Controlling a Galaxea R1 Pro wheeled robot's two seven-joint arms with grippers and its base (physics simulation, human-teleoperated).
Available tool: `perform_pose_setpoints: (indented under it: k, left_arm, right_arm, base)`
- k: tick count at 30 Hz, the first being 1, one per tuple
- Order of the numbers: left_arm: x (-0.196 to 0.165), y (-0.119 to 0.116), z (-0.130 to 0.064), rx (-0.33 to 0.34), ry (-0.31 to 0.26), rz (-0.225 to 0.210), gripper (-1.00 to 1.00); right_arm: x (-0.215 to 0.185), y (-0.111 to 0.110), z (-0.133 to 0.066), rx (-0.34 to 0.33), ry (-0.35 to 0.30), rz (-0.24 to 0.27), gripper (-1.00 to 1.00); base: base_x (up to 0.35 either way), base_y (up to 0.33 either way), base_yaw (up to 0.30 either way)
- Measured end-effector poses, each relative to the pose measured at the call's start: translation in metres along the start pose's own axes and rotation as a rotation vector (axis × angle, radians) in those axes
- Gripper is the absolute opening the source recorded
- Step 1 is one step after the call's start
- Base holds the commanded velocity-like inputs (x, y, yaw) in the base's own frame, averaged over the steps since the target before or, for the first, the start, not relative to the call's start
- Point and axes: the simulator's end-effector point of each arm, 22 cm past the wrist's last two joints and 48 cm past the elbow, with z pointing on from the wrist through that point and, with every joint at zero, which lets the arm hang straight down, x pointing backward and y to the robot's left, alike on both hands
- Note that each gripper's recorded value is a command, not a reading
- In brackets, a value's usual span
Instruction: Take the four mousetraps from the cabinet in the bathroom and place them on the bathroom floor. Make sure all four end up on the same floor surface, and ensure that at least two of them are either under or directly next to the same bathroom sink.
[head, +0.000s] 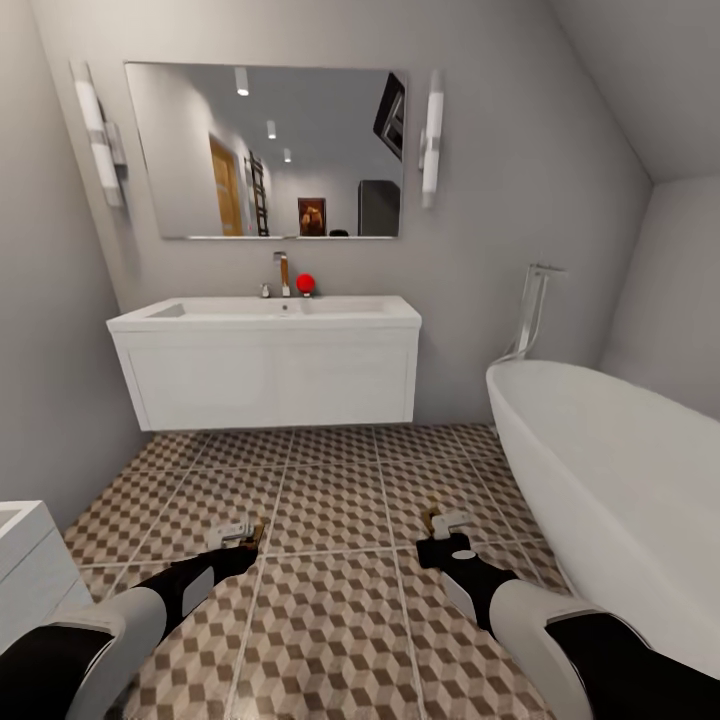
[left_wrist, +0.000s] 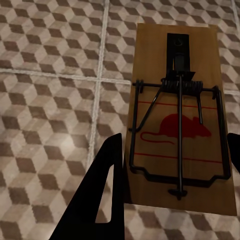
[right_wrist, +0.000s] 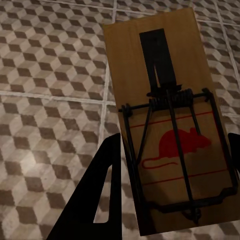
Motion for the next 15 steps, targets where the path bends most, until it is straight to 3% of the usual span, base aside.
perform_pose_setpoints:
  k: [15]
  left_arm:
    - [0.031, 0.004, 0.017, 0.001, 0.0, 0.001, -1.0]
  right_arm:
    - [0.032, 0.004, 0.013, 0.0, -0.001, 0.0, -1.0]
  base:
    - [0.0, 0.0, 0.0]
